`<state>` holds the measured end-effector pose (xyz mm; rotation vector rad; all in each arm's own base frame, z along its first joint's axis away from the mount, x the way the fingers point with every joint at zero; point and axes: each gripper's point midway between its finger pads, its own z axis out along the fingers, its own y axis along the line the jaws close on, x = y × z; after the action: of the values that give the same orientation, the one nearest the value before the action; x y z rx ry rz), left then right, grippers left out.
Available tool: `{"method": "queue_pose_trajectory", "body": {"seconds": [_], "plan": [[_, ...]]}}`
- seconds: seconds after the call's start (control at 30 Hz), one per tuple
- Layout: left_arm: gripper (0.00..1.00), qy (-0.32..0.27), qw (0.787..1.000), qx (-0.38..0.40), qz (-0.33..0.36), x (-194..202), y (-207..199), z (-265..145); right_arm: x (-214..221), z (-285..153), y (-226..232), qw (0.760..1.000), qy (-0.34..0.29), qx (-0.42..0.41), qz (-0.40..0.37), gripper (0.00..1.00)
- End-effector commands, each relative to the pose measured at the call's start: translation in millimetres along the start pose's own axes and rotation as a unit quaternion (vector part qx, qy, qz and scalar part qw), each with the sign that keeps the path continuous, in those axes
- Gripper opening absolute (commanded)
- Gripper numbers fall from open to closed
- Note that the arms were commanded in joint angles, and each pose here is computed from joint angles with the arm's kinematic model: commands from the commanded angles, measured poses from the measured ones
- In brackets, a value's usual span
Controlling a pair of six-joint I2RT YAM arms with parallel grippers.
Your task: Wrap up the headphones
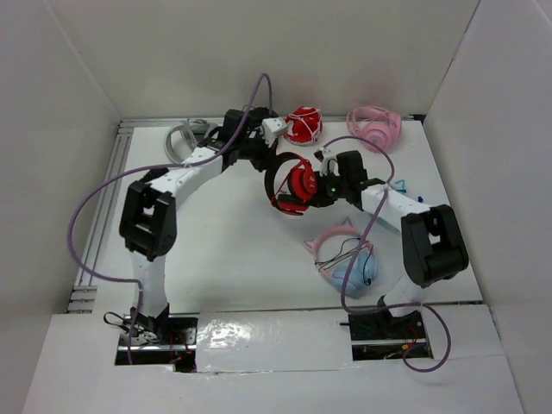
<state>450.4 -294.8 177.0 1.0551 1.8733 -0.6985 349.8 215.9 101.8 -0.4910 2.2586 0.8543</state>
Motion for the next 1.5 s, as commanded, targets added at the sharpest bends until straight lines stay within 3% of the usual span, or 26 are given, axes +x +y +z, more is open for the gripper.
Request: {"method": "queue_pose_trajectory", "body": {"seconds": [0.0,0.2,0.4,0.57,0.97,1.03,1.07,1.47], "plan": [[0.00,0.061,0.998,0.000,0.015,26.1,5.5,37.1,-39.9,-5.4,-16.2,0.999,-0.029,-0.001,-0.029,0.00],[0.00,0.051,0.997,-0.011,0.065,18.8,18.5,73.7,-32.1,21.3,-47.0,0.999,0.043,0.006,0.003,0.00],[0.00,0.093,0.992,-0.030,0.082,52.7,39.0,100.7,-31.7,20.9,-69.8,0.993,0.071,0.076,0.063,0.01],[0.00,0.118,0.990,-0.017,0.078,81.4,40.9,119.4,-25.5,31.8,-68.6,0.989,0.094,0.055,0.097,0.02],[0.00,0.132,0.988,-0.022,0.075,102.7,46.4,136.0,-20.6,46.2,-76.7,0.975,0.118,0.061,0.176,0.04],[0.09,0.140,0.987,-0.028,0.070,109.7,49.9,138.2,-21.6,46.7,-75.1,0.974,0.116,0.055,0.187,0.04],[0.21,0.142,0.987,-0.032,0.067,112.2,50.6,139.8,-21.2,47.0,-72.2,0.973,0.118,0.047,0.191,0.04],[0.73,0.112,0.989,-0.070,0.072,93.0,62.7,138.1,-13.6,47.3,-81.1,0.958,0.146,0.066,0.238,0.05]]}}
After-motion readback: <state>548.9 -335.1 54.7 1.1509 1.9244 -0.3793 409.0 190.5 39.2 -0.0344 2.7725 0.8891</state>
